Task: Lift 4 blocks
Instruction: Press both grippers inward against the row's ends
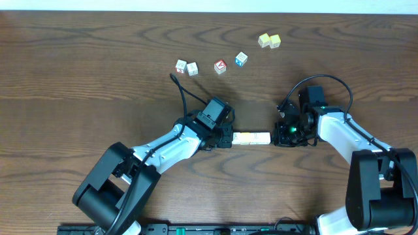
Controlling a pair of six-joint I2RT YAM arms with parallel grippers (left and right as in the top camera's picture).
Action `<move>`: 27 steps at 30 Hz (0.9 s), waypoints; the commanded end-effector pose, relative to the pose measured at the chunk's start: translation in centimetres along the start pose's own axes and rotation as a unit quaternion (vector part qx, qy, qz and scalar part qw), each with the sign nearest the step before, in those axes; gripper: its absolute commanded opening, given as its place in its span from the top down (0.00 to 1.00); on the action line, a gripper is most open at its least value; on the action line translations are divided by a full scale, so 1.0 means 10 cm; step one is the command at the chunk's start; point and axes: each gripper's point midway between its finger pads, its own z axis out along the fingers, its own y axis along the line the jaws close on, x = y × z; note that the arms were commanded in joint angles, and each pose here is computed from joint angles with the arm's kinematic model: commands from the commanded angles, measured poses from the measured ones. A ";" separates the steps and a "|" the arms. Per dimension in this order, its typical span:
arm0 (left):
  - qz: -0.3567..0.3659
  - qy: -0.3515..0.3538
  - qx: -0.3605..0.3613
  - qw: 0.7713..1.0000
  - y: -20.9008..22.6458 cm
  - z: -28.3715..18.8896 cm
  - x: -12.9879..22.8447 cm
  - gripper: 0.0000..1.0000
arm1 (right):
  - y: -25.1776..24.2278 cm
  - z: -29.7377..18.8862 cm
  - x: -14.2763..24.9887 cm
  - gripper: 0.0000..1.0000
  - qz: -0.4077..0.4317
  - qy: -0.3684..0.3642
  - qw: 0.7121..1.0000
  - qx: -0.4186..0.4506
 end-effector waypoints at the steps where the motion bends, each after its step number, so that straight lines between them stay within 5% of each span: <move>1: -0.006 -0.004 -0.002 1.000 -0.02 0.02 -0.04 0.93 | 0.06 -0.02 -0.06 0.99 -0.015 -0.004 1.000 -0.006; 27: -0.022 -0.009 0.002 1.000 -0.04 0.03 -0.07 0.93 | 0.06 -0.02 -0.06 0.99 -0.015 -0.004 1.000 -0.006</move>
